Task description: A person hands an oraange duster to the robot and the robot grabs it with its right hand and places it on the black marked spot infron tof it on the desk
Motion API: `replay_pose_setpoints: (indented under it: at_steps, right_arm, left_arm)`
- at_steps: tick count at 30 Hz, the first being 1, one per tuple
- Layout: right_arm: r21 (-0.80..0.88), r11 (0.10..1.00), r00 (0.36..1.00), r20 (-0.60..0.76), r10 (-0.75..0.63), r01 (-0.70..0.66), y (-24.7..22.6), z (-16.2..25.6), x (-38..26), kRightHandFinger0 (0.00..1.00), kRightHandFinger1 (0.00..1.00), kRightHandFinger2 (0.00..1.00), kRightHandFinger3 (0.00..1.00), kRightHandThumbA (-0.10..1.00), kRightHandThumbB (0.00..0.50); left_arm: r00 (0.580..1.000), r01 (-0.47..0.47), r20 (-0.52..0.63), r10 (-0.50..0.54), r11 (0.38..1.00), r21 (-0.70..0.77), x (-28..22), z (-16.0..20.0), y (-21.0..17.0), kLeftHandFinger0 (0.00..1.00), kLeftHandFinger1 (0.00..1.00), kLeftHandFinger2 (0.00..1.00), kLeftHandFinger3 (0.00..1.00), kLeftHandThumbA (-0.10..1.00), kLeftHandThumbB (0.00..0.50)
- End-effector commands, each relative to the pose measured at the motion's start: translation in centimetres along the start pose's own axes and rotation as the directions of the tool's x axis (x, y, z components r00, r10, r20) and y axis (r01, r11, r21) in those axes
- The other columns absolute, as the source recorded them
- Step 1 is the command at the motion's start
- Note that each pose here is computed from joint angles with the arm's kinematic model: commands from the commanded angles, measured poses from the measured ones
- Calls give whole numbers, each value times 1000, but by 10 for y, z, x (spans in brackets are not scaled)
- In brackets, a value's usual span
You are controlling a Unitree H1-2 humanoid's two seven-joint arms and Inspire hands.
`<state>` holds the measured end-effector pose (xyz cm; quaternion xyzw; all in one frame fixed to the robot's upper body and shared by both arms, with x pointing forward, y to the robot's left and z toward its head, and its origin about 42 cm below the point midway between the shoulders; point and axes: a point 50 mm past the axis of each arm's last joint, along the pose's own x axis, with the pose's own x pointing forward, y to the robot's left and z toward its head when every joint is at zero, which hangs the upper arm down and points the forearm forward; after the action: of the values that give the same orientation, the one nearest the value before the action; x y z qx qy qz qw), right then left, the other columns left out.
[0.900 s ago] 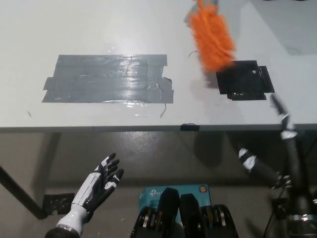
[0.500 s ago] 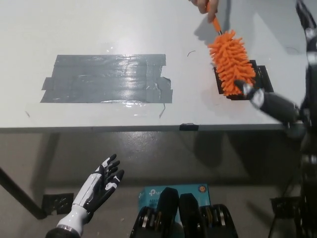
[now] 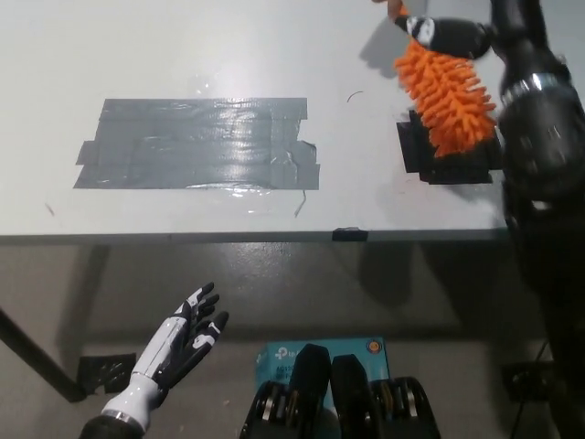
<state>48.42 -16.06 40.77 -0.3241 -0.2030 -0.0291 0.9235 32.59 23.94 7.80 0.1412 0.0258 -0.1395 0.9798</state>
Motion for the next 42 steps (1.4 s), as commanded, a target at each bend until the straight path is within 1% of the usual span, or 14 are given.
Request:
replay_pose_setpoints:
  at_steps: [1,21,28,29,30,32,33,34,35,36,38,40,41,42]
  right_arm:
    - [-83,996,995,-97,-21,13,-8,3,41,1000,1000,1000,1000,904,343]
    - [-81,980,860,-495,119,-182,25,-95,63,1000,1000,1000,1000,935,370]
    - [69,957,761,-591,267,-282,48,-127,46,1000,1000,1000,1000,701,377]
    - [68,952,753,-595,280,-299,48,-129,45,879,1000,1000,1000,643,373]
    - [41,940,745,-599,295,-339,49,-130,44,519,630,809,1000,475,308]
    - [0,922,735,-603,310,-388,50,-132,43,71,180,392,994,260,305]
    - [-29,916,741,-598,304,-400,51,-133,42,487,763,827,931,-28,260]
    - [-61,916,754,-591,287,-396,51,-134,41,671,965,957,884,-86,252]
    - [-101,917,771,-581,260,-385,53,-134,39,661,857,886,1000,-99,218]
    - [-106,920,777,-576,252,-377,54,-134,38,428,581,730,1000,-100,192]
    - [-102,931,792,-564,235,-350,54,-135,35,94,293,464,1000,-100,149]
    - [-86,944,805,-549,223,-320,52,-134,35,30,331,526,1000,-100,146]
    - [-91,948,816,-538,211,-305,50,-133,35,309,680,784,1000,-100,144]
    - [-103,949,825,-528,202,-298,49,-131,35,442,780,826,1000,-100,144]
  left_arm:
    - [999,14,52,-17,998,57,6,15,7,1000,1000,1000,1000,714,204]
    - [998,22,58,-26,997,71,10,19,10,1000,1000,1000,1000,710,219]
    - [998,27,56,-31,997,79,10,19,9,1000,1000,1000,1000,717,220]
    - [998,26,58,-31,996,79,11,19,10,1000,1000,1000,1000,715,219]
    - [998,25,61,-30,996,81,11,20,10,1000,1000,1000,1000,710,214]
    - [998,25,63,-30,996,86,12,22,11,1000,1000,1000,1000,708,215]
    - [998,26,63,-32,996,89,14,24,11,1000,1000,1000,1000,716,221]
    - [997,28,65,-34,996,90,15,24,12,1000,1000,1000,1000,719,221]
    - [997,32,66,-38,996,89,16,25,11,1000,1000,1000,1000,726,217]
    - [997,32,64,-37,996,87,16,25,11,1000,1000,1000,1000,727,227]
    - [997,30,64,-35,996,87,16,24,11,1000,1000,1000,1000,715,217]
    - [997,28,66,-34,995,93,16,24,11,1000,1000,1000,1000,715,223]
    - [997,28,68,-34,995,97,16,23,12,1000,1000,1000,1000,715,216]
    - [997,29,70,-36,995,97,16,23,11,1000,1000,1000,1000,711,206]
